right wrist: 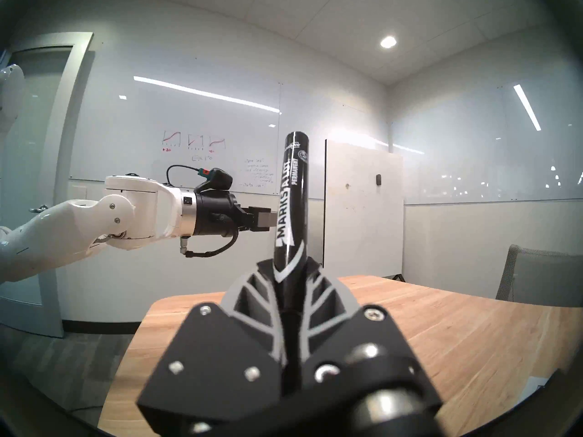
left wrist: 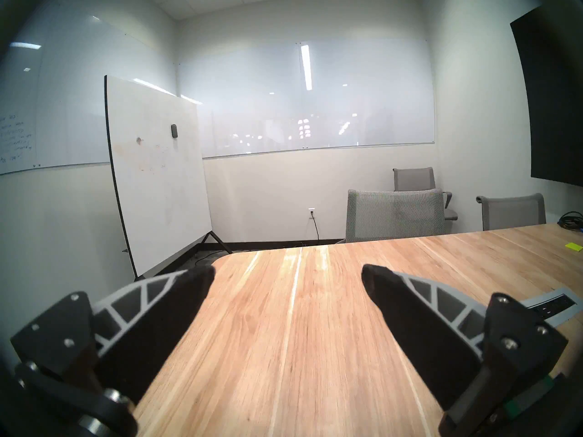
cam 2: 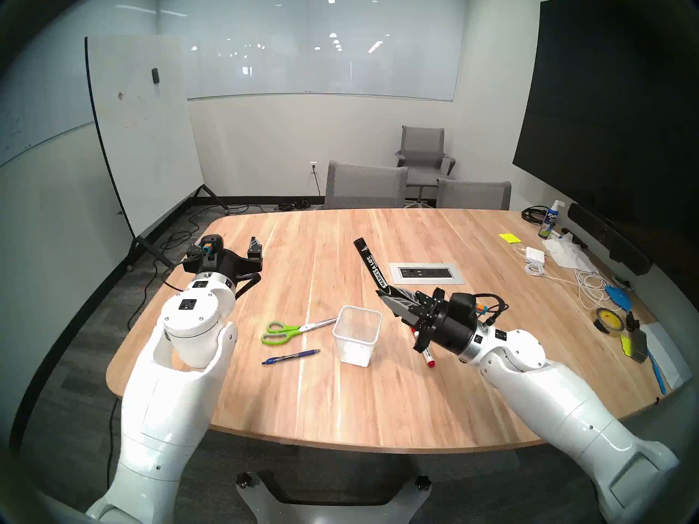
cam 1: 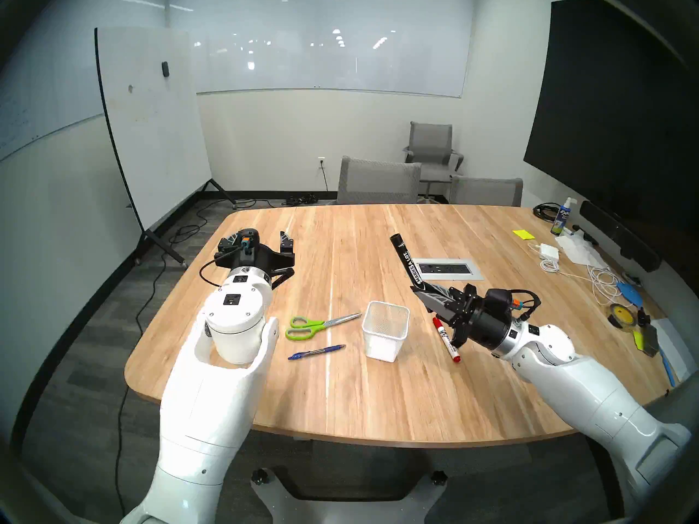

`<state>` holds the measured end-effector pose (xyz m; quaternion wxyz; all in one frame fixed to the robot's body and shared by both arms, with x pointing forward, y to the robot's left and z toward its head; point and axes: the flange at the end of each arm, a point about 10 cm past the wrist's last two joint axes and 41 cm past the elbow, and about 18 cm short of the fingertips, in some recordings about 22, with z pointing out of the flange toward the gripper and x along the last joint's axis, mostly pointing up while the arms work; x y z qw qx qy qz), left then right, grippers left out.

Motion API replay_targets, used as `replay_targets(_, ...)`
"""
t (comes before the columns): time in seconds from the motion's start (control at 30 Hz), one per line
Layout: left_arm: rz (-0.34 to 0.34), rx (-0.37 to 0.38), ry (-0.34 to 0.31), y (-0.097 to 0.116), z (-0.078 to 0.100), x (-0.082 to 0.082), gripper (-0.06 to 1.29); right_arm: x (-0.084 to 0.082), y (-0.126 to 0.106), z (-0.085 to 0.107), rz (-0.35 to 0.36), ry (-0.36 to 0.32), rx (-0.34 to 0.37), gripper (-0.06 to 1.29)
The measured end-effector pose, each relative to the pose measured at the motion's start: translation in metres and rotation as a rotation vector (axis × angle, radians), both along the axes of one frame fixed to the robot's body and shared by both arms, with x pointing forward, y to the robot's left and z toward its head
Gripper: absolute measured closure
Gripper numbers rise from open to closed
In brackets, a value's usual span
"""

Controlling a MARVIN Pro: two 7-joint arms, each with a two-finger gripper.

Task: Place the pen, the marker, and the scissors into the pen holder

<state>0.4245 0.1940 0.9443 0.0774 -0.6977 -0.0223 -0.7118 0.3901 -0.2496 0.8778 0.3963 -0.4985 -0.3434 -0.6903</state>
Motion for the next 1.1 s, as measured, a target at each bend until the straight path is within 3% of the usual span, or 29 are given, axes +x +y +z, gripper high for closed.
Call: replay_targets(1.1, 0.019, 0.005, -0.002, 0.0025, 0.0003, 0.0001, -0.04, 0.0025, 0.0022, 0.0039, 0.001, -0.014, 0.015, 1.18)
